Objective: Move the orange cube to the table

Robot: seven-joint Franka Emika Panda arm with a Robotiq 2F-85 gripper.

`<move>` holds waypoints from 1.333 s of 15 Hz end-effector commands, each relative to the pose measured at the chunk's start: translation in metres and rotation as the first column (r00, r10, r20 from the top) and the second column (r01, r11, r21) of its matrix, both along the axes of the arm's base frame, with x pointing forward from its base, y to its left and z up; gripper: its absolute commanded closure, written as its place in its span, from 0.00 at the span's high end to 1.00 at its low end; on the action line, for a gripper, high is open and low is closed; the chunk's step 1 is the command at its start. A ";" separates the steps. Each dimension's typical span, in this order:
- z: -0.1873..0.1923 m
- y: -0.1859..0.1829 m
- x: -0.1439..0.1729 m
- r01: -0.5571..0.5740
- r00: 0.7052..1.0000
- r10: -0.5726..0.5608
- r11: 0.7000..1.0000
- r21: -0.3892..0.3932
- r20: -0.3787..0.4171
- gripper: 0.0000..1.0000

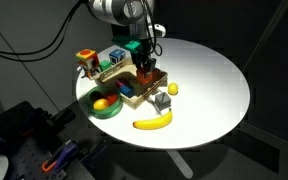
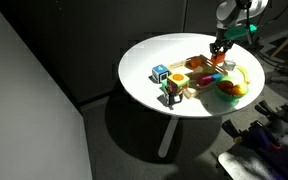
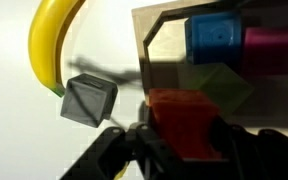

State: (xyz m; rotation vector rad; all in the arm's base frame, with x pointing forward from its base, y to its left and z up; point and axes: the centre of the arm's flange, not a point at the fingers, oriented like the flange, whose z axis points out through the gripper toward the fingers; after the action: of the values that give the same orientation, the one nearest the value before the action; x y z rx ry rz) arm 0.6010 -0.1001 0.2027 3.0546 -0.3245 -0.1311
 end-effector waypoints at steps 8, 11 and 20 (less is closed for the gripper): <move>-0.018 -0.064 -0.041 0.062 0.994 -0.064 0.998 -0.031 -0.091 0.24; -0.027 -0.077 -0.051 0.065 0.991 -0.068 0.998 -0.023 -0.117 0.24; -0.044 -0.084 -0.061 0.012 0.989 -0.012 1.000 -0.002 -0.150 0.97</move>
State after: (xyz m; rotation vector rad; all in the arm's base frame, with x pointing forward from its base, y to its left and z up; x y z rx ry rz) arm 0.5429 -0.1832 0.1553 3.0177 -0.3863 -0.3559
